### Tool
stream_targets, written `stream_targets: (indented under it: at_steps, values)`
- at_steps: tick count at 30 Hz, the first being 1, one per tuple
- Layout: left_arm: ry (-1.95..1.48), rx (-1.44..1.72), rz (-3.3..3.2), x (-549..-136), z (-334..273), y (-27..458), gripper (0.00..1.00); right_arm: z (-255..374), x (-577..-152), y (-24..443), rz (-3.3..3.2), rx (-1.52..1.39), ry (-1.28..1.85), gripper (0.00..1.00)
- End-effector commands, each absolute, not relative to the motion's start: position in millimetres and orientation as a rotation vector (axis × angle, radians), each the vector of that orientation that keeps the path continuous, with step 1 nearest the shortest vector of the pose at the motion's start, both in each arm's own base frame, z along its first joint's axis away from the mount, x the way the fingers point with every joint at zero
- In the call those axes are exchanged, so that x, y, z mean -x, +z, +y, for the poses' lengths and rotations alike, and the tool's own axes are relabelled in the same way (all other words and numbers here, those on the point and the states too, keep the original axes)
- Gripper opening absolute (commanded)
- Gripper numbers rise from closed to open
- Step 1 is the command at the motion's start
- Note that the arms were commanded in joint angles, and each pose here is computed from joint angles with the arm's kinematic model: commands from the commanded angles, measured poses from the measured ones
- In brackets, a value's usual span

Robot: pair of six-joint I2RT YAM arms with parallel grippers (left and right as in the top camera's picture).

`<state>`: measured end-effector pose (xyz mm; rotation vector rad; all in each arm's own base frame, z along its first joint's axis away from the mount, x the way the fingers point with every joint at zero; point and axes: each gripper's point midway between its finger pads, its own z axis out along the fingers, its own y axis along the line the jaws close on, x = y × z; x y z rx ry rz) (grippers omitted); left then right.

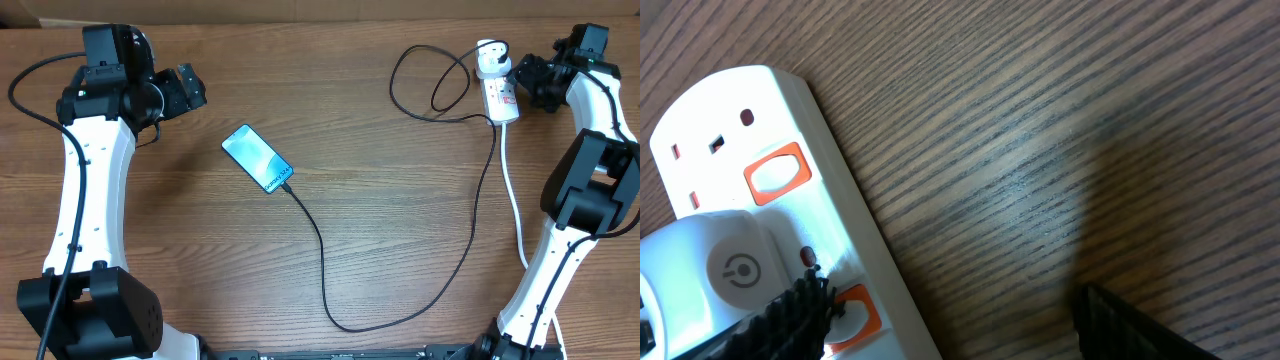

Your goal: Plug charger to phone and switch on socket

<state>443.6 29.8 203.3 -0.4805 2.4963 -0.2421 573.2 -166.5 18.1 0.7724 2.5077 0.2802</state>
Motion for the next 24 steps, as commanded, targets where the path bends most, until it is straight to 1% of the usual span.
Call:
stream_targets:
  at_steps: [1,15,24]
  values:
    - [-0.222,0.476,2.497,-444.5,33.9,202.3,1.0,-158.3,-568.8,-1.4,2.549,-0.78,0.305,0.78]
    - [-0.222,0.476,2.497,-444.6,33.9,202.3,1.0,-142.8,-557.2,-12.9,2.626,-0.783,0.313,0.78]
    - [-0.222,0.476,2.497,-444.5,33.9,202.3,0.99,-126.8,-546.3,-48.0,2.718,-0.789,0.289,0.79]
